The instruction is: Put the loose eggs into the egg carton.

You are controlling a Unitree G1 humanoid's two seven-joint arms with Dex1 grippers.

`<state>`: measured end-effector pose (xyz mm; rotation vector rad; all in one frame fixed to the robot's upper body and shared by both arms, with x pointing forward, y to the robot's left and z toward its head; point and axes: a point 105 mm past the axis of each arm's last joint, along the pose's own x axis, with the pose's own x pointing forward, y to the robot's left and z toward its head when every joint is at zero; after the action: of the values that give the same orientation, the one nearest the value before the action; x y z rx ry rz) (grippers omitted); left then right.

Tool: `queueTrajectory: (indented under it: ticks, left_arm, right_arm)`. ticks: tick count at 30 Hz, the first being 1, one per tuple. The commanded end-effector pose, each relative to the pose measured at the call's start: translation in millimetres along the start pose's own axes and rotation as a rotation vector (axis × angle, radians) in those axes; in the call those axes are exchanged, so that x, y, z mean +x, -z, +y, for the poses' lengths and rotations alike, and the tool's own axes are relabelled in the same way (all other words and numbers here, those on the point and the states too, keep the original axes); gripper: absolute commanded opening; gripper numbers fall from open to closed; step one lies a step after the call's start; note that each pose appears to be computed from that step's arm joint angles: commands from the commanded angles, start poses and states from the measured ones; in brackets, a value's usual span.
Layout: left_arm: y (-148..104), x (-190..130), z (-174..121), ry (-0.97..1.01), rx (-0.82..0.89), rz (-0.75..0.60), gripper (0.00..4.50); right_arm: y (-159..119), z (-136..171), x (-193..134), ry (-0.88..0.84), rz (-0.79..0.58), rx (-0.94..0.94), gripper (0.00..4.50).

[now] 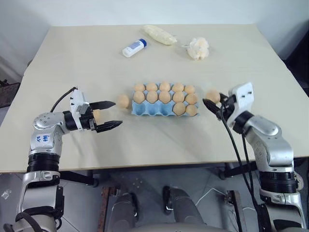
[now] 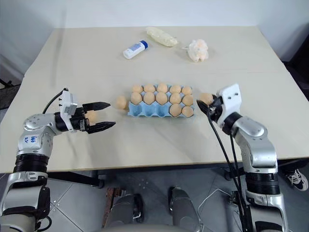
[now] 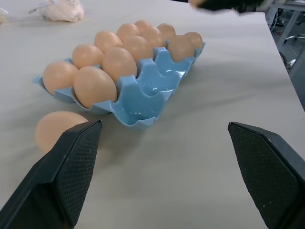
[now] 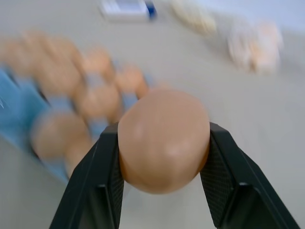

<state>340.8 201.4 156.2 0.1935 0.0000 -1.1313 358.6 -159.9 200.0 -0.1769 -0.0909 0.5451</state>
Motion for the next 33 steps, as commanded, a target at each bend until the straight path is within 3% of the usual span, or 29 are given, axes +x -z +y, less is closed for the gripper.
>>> queueTrajectory:
  ticks: [1, 9, 16, 24, 33]
  left_arm:
    - [-11.5, -5.7, 0.3, -0.015, 0.04, -0.028, 4.5]
    - [-14.0, -11.6, -1.3, -0.04, 0.051, -0.027, 4.5]
    - [-13.4, -19.3, -3.2, -0.072, 0.048, -0.022, 4.5]
    - [-15.2, -19.9, -0.5, -0.09, 0.048, -0.026, 4.5]
    - [-21.1, -20.9, 4.8, -0.118, 0.063, -0.039, 4.5]
  right_arm:
    - [-17.7, 26.2, 21.1, -0.068, -0.042, -0.019, 1.79]
    - [-12.7, 70.2, 62.1, -0.192, -0.017, -0.027, 1.79]
    - [1.2, 93.0, 65.4, -0.287, 0.022, -0.04, 1.79]
    - [5.9, 88.9, 63.3, -0.293, 0.057, -0.074, 4.44]
    - [-20.6, 66.4, 50.2, -0.3, -0.002, -0.098, 4.47]
